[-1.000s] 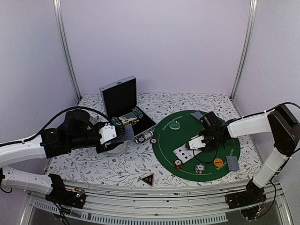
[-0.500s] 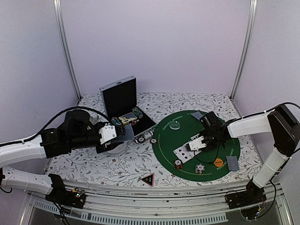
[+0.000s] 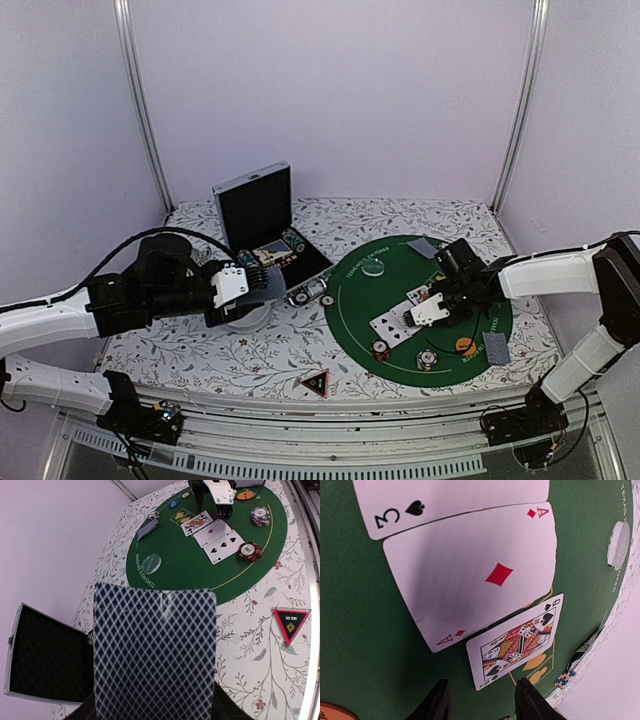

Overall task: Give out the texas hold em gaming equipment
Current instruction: Flop the poker card in the community card area, then pick up the poker card from the face-down deck piles.

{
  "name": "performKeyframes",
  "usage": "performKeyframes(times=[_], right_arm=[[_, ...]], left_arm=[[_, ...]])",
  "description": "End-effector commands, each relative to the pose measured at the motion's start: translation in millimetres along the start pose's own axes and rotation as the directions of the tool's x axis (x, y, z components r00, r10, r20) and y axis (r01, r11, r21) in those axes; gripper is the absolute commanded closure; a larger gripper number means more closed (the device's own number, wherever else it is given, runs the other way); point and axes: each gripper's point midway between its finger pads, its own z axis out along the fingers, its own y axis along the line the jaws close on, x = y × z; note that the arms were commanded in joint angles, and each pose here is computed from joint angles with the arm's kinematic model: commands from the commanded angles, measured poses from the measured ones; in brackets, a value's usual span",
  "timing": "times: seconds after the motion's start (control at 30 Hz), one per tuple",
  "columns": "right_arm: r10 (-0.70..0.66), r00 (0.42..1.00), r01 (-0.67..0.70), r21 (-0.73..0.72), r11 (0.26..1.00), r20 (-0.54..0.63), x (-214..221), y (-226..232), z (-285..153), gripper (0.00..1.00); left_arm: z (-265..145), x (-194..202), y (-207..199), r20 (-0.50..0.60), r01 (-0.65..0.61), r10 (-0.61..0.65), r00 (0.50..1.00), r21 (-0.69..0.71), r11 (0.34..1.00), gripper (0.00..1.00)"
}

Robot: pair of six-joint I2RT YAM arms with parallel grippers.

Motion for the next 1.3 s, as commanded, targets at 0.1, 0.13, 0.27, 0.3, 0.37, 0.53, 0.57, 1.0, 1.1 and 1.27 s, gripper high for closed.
performKeyframes(times=[0.1, 0.13, 0.27, 0.3, 0.37, 0.53, 0.57, 1.0, 1.1, 1.27], right_arm=[[0.191, 0.954, -0.233, 0.168, 0.958, 0.233, -28.4, -71.5, -61.9, 0.5], [0.249, 0.923, -0.31, 0.185, 0.933, 0.292, -33.2, -86.6, -75.3, 0.5], [0.363, 0.757, -0.575, 0.291, 0.764, 0.543, -41.5, -150.7, -143.1, 0.42], [0.394, 0.672, -0.667, 0.281, 0.69, 0.627, -42.3, -168.3, -165.3, 0.33], [0.47, 0.436, -0.815, 0.115, 0.568, 0.767, -49.6, -194.0, -204.7, 0.19], [0.615, -0.021, -0.76, -0.413, 0.503, 0.788, -103.5, -218.3, -248.7, 0.01], [0.65, -0.087, -0.731, -0.492, 0.474, 0.755, -114.4, -219.8, -251.0, 0.01], [0.86, 0.032, -0.414, -0.776, 0.475, 0.51, -299.6, -171.6, -205.4, 0.09], [0.875, 0.061, -0.398, -0.792, 0.463, 0.481, -320.2, -163.1, -191.2, 0.1], [0.879, 0.071, -0.403, -0.793, 0.458, 0.472, -332.4, -160.1, -178.7, 0.11]], left_arm=[[-3.4, -4.1, 2.8, 0.022, -0.009, 0.01, 1.0, -0.018, 1.0, 0.46], [-3.6, -4.5, 3.1, 0.023, -0.009, 0.01, 1.0, -0.018, 1.0, 0.47], [-3.5, -5.0, 2.5, 0.026, -0.008, 0.008, 1.0, -0.015, 1.0, 0.47], [-3.2, -4.7, 2.7, 0.025, -0.007, 0.008, 1.0, -0.016, 1.0, 0.47], [-2.6, -5.2, 2.3, 0.026, -0.008, 0.008, 1.0, -0.013, 1.0, 0.47], [-1.1, -4.4, 2.3, 0.021, -0.006, 0.006, 1.0, -0.012, 1.0, 0.46], [-1.4, -4.5, 2.2, 0.023, -0.006, 0.007, 1.0, -0.013, 1.0, 0.46], [-1.0, -4.6, 4.5, 0.024, -0.006, 0.007, 1.0, -0.026, 1.0, 0.47], [-0.8, -4.5, 3.7, 0.025, -0.007, 0.008, 1.0, -0.025, 1.0, 0.47], [-1.1, -4.9, 4.4, 0.027, -0.006, 0.006, 1.0, -0.026, 1.0, 0.47]])
